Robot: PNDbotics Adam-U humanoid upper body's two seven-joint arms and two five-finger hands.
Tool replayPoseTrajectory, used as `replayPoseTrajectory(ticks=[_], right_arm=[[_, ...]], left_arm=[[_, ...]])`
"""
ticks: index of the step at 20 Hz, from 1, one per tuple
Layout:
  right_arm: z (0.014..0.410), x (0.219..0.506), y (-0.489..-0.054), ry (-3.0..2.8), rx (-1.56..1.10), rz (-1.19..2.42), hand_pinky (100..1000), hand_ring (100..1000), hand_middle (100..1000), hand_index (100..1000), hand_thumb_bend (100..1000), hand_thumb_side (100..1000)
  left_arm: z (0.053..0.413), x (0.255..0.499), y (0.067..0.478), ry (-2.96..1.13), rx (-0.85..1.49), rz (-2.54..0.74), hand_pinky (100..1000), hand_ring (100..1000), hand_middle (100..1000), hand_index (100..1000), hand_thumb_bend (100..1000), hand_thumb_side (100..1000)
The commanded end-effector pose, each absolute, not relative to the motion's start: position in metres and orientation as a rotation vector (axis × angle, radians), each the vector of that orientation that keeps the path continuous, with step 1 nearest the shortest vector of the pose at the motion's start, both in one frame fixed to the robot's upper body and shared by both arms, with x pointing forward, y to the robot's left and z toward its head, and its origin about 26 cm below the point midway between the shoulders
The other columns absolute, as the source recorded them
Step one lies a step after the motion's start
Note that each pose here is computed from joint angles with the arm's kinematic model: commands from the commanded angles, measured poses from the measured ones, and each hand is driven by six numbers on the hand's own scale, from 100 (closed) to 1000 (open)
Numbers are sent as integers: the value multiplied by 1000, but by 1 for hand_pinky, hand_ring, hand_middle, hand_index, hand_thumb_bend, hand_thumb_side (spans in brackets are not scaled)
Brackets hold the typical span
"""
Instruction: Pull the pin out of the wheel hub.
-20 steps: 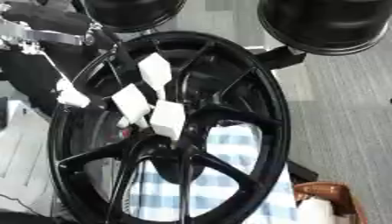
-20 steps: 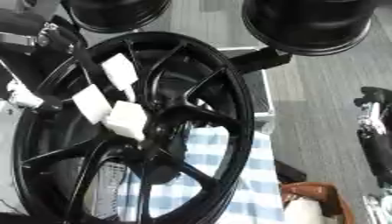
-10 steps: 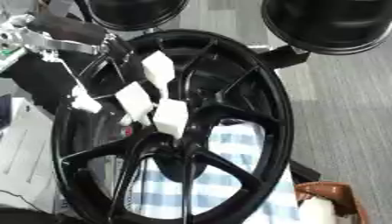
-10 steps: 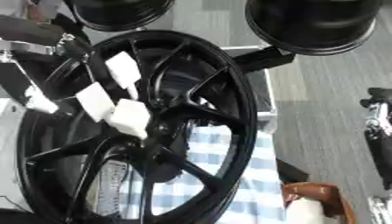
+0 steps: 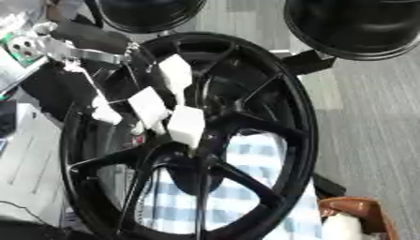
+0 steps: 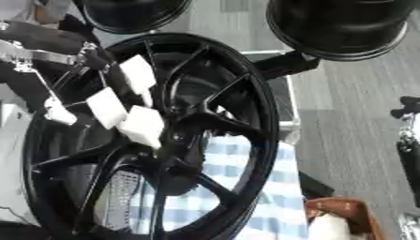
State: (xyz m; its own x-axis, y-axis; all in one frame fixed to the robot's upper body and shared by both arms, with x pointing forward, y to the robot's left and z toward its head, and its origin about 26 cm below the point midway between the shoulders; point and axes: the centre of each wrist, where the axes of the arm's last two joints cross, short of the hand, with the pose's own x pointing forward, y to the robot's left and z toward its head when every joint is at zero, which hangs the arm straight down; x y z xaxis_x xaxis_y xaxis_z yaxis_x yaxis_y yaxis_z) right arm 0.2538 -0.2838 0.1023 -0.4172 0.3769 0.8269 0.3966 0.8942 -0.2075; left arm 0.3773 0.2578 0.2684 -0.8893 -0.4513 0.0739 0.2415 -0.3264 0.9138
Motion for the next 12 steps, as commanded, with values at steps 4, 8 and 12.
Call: replayPoseTrajectory(ticks=[4,8,12], right_arm=[[109,254,-282,-2068,-548,-32,773,639,491,660,100,677],[109,254,-282,-2065,-548,-35,772,639,491,660,100,679],[109,254,-281,-2063,-543,-37,772,639,491,660,100,680]], left_arm=[[273,378,255,-1358,185,-2553,886,760,684,826,384,436],[271,376,253,-1367,160,-2568,882,748,662,812,362,430],[273,374,253,-1377,156,-2571,865,717,602,762,315,393]])
